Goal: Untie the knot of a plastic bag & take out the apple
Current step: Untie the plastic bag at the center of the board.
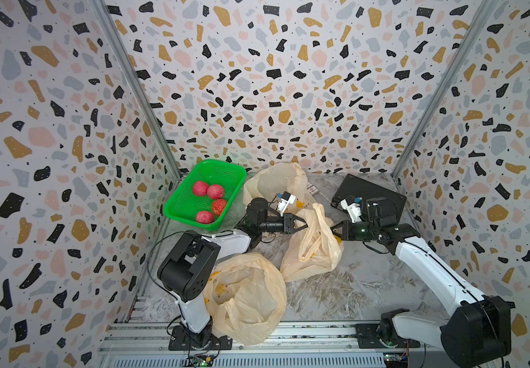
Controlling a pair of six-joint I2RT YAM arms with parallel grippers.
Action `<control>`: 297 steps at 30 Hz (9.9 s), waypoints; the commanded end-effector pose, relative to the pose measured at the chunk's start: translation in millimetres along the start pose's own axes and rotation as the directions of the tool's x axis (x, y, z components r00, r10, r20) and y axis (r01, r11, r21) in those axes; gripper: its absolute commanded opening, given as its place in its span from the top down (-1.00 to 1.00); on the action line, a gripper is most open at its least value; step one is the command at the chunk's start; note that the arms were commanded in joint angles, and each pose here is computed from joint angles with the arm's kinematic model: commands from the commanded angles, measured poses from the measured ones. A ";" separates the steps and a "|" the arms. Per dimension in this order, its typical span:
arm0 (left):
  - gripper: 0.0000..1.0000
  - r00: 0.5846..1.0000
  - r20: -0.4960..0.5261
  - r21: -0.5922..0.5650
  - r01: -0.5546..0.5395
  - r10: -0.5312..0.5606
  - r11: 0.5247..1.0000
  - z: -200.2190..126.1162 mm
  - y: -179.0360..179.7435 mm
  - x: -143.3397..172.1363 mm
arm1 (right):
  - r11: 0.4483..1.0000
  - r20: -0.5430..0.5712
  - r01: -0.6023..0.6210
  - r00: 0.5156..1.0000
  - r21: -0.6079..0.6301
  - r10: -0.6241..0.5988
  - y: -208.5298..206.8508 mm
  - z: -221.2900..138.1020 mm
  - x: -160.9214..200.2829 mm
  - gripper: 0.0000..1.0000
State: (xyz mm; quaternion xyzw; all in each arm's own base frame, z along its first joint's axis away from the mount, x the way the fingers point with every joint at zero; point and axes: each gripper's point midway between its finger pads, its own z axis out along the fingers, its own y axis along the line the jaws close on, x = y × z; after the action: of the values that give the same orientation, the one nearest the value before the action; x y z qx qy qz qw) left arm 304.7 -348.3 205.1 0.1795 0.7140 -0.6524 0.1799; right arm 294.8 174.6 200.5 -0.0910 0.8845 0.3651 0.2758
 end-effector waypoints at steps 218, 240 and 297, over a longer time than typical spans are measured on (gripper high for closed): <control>0.55 0.964 0.261 -0.735 0.228 -0.044 0.638 -128.7 110.5 63.1 | 0.962 -0.301 0.244 0.933 0.123 -0.198 19.3 73.6 59.8 0.06; -0.99 0.966 0.233 -0.686 0.081 0.112 0.723 -123.9 49.8 39.7 | 0.951 -0.429 0.127 0.903 0.284 0.007 -63.1 108.4 176.9 0.38; 1.00 0.776 -0.481 -0.702 -0.620 0.409 0.351 1.1 63.3 52.6 | 0.964 -0.432 0.067 0.900 0.256 0.052 -60.1 89.6 179.4 0.57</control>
State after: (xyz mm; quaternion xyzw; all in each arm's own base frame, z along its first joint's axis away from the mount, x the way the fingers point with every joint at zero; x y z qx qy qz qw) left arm 290.1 -348.9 98.1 0.3802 0.8569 -0.0954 0.3349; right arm 219.0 218.2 24.9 -0.1455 0.9535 0.2382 0.1138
